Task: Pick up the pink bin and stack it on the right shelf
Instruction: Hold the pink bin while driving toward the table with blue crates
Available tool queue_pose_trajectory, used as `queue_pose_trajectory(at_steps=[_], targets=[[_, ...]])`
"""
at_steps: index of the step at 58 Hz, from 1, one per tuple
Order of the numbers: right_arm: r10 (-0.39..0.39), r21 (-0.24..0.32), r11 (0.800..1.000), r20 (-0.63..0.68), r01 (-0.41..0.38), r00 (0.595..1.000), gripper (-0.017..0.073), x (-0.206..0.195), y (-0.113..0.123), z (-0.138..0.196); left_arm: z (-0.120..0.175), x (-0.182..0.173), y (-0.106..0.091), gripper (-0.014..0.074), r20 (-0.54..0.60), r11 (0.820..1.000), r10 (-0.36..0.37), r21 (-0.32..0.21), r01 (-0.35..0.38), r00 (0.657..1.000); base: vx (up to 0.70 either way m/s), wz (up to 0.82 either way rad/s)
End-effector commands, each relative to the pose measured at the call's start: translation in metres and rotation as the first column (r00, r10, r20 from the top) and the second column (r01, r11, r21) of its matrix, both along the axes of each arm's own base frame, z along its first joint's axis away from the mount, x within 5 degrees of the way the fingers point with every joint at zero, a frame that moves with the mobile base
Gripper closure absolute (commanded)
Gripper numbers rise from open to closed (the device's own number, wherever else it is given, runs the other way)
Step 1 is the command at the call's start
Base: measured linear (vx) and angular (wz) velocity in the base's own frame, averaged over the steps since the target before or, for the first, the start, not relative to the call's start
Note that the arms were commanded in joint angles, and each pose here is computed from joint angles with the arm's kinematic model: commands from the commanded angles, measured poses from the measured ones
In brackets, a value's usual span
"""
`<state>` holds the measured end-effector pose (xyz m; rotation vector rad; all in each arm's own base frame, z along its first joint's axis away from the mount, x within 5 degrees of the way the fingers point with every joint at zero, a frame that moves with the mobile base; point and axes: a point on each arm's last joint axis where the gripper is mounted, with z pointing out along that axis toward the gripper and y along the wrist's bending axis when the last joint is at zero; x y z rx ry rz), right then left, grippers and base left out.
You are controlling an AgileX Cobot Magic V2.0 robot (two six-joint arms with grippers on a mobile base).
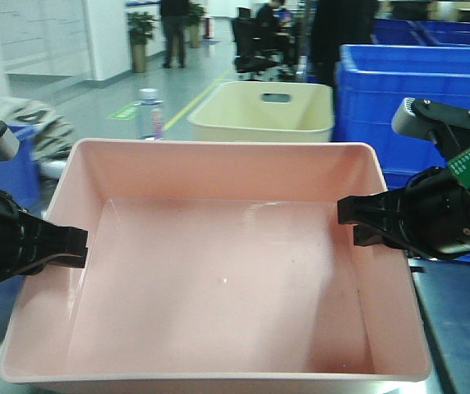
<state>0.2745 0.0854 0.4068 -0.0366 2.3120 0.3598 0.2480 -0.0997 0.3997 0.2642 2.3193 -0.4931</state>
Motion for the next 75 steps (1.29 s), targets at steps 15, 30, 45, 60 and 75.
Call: queue_pose_trajectory(at_steps=[15,30,45,60,75], targets=[[-0.008,0.046,0.999,0.17,0.0,0.985,0.0568,-0.0046,-0.0027,0.0296,0.0239,-0.0083,-0.0002,0.0595,0.108,0.998,-0.001,-0.067,0.008,0.994,0.28,-0.51],[-0.008,0.046,0.999,0.17,0.0,0.985,0.0568,-0.0046,-0.0027,0.0296,0.0239,-0.0083,-0.0002,0.0595,0.108,0.998,-0.001,-0.067,0.008,0.994,0.15,-0.23],[-0.008,0.046,0.999,0.17,0.0,0.985,0.0568,-0.0046,-0.0027,0.0296,0.0239,-0.0083,-0.0002,0.0595,0.108,0.998,-0.001,-0.067,0.008,0.994,0.04,-0.07],[-0.008,0.046,0.999,0.17,0.0,0.985,0.0568,-0.0046,-0.0027,0.0296,0.0239,-0.0083,-0.0002,0.0595,0.108,0.998,-0.001,-0.067,0.008,0.994,0.0,0.0],[-0.008,0.046,0.999,0.17,0.0,0.985,0.0568,-0.0046,-0.0027,0.0296,0.0239,-0.0083,-0.0002,0.0595,0.108,0.998,-0.001,-0.067,0.008,0.994,0.0,0.0]])
